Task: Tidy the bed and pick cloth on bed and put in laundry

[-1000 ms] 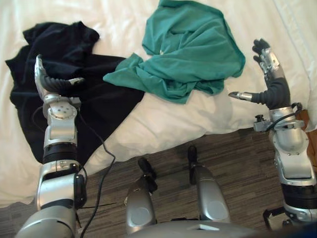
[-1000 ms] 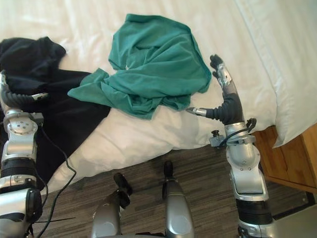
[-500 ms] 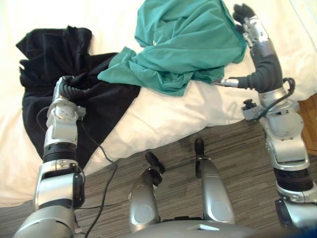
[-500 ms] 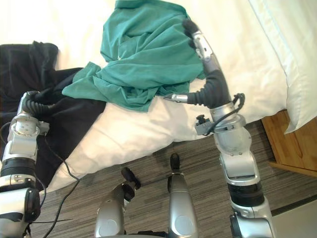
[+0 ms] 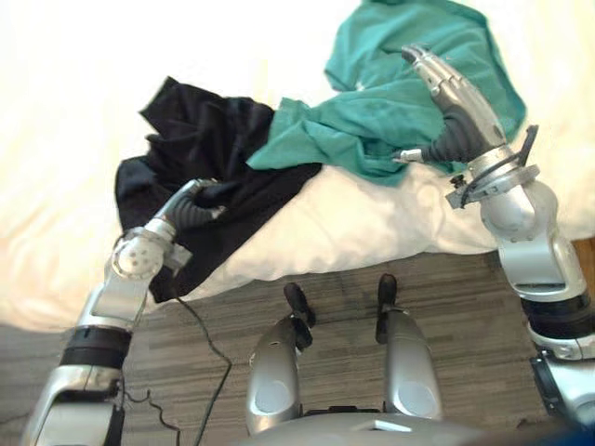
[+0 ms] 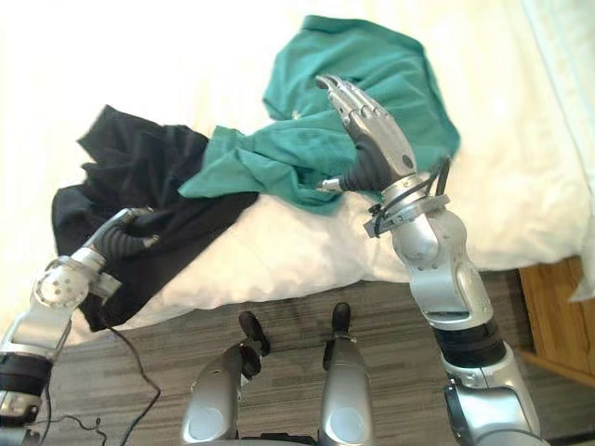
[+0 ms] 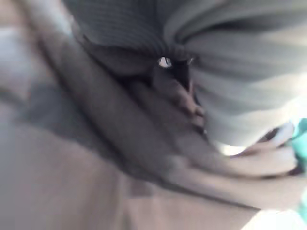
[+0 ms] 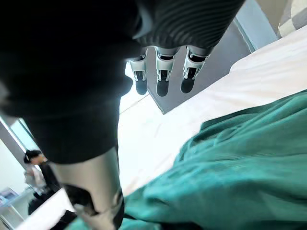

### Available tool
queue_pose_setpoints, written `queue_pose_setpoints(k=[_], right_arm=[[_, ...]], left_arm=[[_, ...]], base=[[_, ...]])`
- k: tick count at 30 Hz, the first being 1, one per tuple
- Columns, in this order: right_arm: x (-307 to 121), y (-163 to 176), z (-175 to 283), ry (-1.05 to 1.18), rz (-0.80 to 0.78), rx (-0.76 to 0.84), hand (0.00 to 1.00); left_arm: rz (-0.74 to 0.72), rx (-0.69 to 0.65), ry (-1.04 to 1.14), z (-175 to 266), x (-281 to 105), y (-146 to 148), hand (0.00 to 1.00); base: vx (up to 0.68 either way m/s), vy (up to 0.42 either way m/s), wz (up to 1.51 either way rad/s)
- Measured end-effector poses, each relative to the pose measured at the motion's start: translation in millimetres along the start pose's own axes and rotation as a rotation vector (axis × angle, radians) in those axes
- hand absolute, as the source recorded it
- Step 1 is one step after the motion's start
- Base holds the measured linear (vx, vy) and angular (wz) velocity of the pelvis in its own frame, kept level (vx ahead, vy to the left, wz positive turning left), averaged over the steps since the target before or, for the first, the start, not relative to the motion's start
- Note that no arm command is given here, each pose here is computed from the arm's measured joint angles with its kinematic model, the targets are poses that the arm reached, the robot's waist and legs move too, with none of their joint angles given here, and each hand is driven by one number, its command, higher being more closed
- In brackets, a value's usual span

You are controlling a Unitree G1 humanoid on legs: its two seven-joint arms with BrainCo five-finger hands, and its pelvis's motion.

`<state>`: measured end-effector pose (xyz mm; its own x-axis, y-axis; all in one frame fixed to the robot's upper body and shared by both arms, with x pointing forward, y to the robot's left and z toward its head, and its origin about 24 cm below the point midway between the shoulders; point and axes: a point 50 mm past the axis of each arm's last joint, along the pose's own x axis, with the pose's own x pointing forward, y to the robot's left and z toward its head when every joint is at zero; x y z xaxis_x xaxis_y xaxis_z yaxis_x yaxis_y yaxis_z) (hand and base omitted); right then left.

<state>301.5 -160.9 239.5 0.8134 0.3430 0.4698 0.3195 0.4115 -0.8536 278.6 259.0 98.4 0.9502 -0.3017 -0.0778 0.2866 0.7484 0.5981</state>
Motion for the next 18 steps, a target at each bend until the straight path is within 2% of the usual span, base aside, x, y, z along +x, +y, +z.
queue_pose_setpoints(k=[5,7,9,11,13,14,15,18], right_arm=[[14,18,-64,0.312,0.096,-0.041,0.0],[16,17,-74,0.358,0.105,-0.048,0.0],[21,7,-97,0.456,0.108,-0.047,0.0],[24,-5,-114,0.535,0.095,-0.019,0.0],[24,-15,-122,0.571,0.077,-0.028,0.0],[22,-24,-131,0.609,0.07,-0.049,0.0],[21,-34,-139,0.658,0.06,-0.059,1.0],[22,-51,-151,0.727,0.07,-0.064,1.0]], left_arm=[[-0.201,-0.167,-0.076,1,-6,-21,1.0],[-0.254,-0.182,-0.072,-2,-9,-26,1.0],[-0.415,-0.275,0.038,-24,-26,-52,1.0],[-0.586,-0.476,0.319,-71,-55,-96,1.0],[-0.625,-0.598,0.463,-92,-76,-120,1.0],[-0.608,-0.649,0.469,-94,-78,-119,1.0],[-0.609,-0.686,0.463,-93,-78,-118,1.0],[-0.592,-0.776,0.456,-96,-81,-122,1.0]], base=[[0.01,0.018,0.37],[0.03,0.034,0.16],[0.02,0.05,0.16],[0.02,0.048,0.18],[0.0,0.018,0.19],[-0.04,0.009,0.19],[-0.07,0.01,0.21],[-0.09,0.022,0.15]])
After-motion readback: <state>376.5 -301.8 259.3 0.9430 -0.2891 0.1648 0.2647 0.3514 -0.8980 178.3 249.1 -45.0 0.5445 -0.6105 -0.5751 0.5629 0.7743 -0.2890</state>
